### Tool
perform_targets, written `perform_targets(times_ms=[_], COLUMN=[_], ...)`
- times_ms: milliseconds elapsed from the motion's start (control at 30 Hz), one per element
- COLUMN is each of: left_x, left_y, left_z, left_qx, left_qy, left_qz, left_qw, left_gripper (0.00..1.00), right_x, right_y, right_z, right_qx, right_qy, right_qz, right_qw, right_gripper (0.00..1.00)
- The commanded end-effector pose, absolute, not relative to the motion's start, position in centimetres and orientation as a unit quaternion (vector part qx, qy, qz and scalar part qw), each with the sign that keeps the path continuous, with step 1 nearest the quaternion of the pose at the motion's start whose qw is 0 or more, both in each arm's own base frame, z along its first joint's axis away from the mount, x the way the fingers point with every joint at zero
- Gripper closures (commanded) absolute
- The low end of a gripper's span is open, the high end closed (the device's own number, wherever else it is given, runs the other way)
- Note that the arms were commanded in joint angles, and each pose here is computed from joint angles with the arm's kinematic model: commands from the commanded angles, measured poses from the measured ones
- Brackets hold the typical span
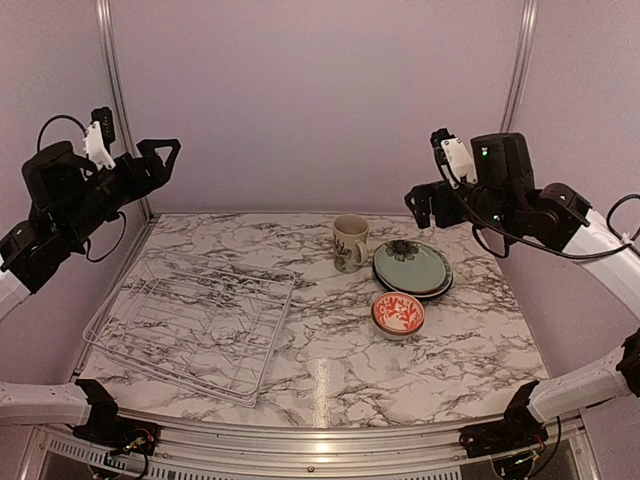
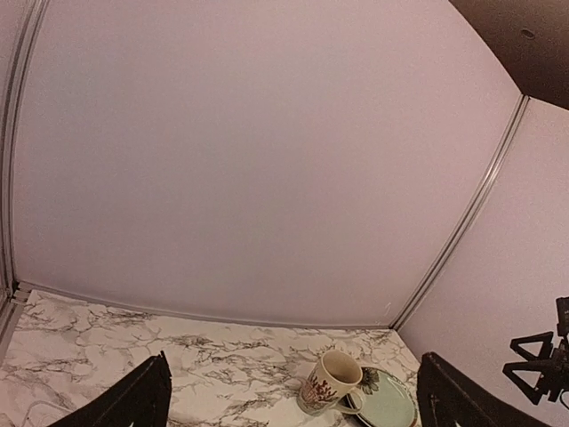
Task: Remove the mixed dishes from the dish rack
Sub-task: Reset both arms
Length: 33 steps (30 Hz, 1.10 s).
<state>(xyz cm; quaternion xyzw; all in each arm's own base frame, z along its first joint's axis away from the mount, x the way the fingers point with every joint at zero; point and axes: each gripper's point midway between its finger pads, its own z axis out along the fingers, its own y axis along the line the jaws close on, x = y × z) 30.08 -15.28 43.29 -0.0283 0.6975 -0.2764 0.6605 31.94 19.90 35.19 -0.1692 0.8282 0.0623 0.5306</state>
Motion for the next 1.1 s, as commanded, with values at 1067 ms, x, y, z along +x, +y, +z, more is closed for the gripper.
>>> perform_targets(times_ms=[1067], left_x=[17.9], left_y=[-1.4], left_z=[53.8], left_qx=[-0.093], left_qy=[0.563], left_qz=[-0.145], left_qw=[0.809], left_gripper=[0.01], right_x=[22.3], right_y=[6.7], right_z=[52.0], right_qx=[0.016], right_qy=[0.598], right_qz=[0.102], right_qw=[0.795], right_gripper=[0.01])
